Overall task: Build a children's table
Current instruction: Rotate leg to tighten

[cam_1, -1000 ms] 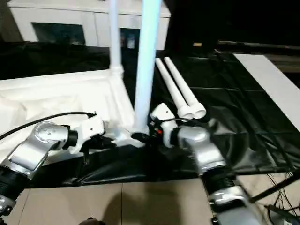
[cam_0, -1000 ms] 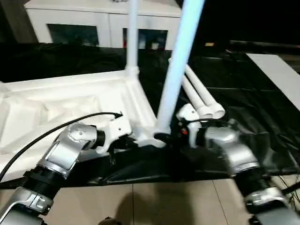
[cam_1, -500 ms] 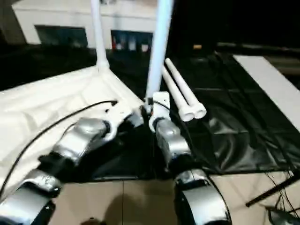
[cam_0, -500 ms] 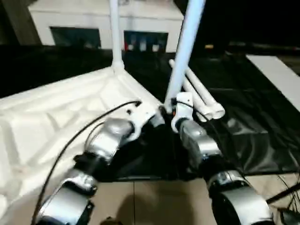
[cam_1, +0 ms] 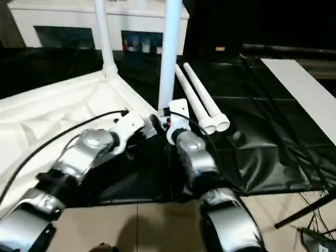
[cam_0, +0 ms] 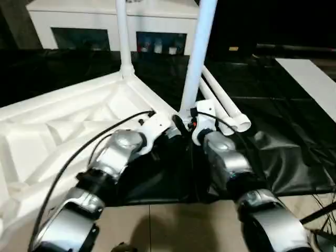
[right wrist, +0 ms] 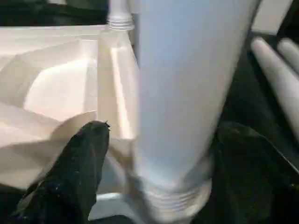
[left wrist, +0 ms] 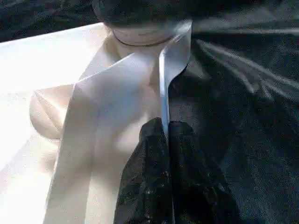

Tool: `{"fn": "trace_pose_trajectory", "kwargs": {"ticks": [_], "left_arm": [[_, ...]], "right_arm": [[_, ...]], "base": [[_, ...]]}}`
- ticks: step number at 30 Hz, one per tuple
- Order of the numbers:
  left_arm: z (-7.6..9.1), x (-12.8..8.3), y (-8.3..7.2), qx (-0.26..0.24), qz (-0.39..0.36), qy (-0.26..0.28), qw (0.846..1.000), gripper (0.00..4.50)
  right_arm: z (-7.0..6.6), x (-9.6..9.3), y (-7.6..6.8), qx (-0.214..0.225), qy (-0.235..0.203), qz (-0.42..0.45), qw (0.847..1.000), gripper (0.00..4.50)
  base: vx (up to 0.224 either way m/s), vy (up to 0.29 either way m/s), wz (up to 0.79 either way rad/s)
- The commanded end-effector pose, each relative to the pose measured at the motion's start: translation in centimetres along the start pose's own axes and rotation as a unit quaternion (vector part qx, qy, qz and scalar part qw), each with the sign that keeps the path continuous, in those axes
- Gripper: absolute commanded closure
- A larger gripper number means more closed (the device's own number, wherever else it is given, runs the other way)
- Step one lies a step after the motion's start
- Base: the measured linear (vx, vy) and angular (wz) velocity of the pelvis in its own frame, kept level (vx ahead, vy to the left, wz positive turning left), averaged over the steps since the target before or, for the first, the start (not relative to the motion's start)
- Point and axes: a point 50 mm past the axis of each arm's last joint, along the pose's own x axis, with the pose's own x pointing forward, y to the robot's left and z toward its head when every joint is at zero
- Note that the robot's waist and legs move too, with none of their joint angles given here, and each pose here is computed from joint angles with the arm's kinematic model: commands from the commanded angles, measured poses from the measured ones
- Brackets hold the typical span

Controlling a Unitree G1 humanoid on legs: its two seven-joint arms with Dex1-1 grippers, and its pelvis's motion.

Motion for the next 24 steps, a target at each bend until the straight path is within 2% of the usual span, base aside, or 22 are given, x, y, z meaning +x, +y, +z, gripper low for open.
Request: {"fn": "trace_pose_trajectory", "kwargs": {"ticks": [1, 3, 5, 6, 7, 9, 11, 13, 19, 22, 24], "left_arm": [[-0.9, -0.6, -0.4, 0.026, -0.026, 0.009, 0.999, 4.5], [-1.3, -0.9, -0.5, 0.031, -0.037, 0.012, 0.999, 4.5], [-1.8, -1.6, -0.6, 0.052, -0.065, 0.008, 0.997, 4.5], [-2.3, -2.7, -1.8, 0.087, -0.148, -0.015, 0.985, 4.5], [-2.3, -2.7, -1.8, 0.087, -0.148, -0.015, 0.985, 4.5], [-2.8, -3.7, -2.9, 0.1, -0.213, -0.013, 0.972, 4.5], [-2.8, -4.1, -3.0, 0.098, -0.224, -0.014, 0.97, 4.5], [-2.7, -4.2, -3.1, 0.097, -0.226, -0.018, 0.969, 4.5], [-2.5, -4.8, -2.9, 0.101, -0.23, -0.023, 0.968, 4.5], [-2.6, -4.9, -2.8, 0.101, -0.231, -0.022, 0.968, 4.5], [-2.8, -5.0, -2.7, 0.1, -0.23, -0.018, 0.968, 4.5]], "right_arm": [[0.1, -1.2, -0.6, -0.025, 0.009, 0.038, 0.999, 0.33], [-0.1, -1.9, -0.8, -0.031, 0.018, 0.062, 0.997, 0.12], [-0.6, -3.1, -1.1, -0.054, 0.04, 0.117, 0.991, 0.12], [-1.3, -4.7, -1.3, -0.078, 0.075, 0.195, 0.975, 0.05], [-1.3, -4.7, -1.3, -0.078, 0.075, 0.195, 0.975, 0.05], [-1.3, -6.0, -1.2, -0.078, 0.078, 0.263, 0.959, 0.05], [-1.0, -6.5, -1.3, -0.094, 0.075, 0.291, 0.949, 0.05], [-0.9, -6.6, -1.4, -0.098, 0.077, 0.294, 0.948, 0.05], [-0.6, -6.9, -1.4, -0.089, 0.087, 0.325, 0.938, 0.05], [-0.9, -6.7, -1.6, -0.092, 0.096, 0.325, 0.936, 0.05], [-1.0, -6.4, -1.7, -0.09, 0.098, 0.315, 0.94, 0.33]], "base": [[0.0, 0.0, 0.0], [0.0, 0.0, 0.0], [0.0, 0.0, 0.0], [0.0, 0.0, 0.0], [0.0, 0.0, 0.0], [0.0, 0.0, 0.0], [0.0, 0.0, 0.0], [0.0, 0.0, 0.0], [0.0, 0.0, 0.0], [0.0, 0.0, 0.0], [0.0, 0.0, 0.0]]}}
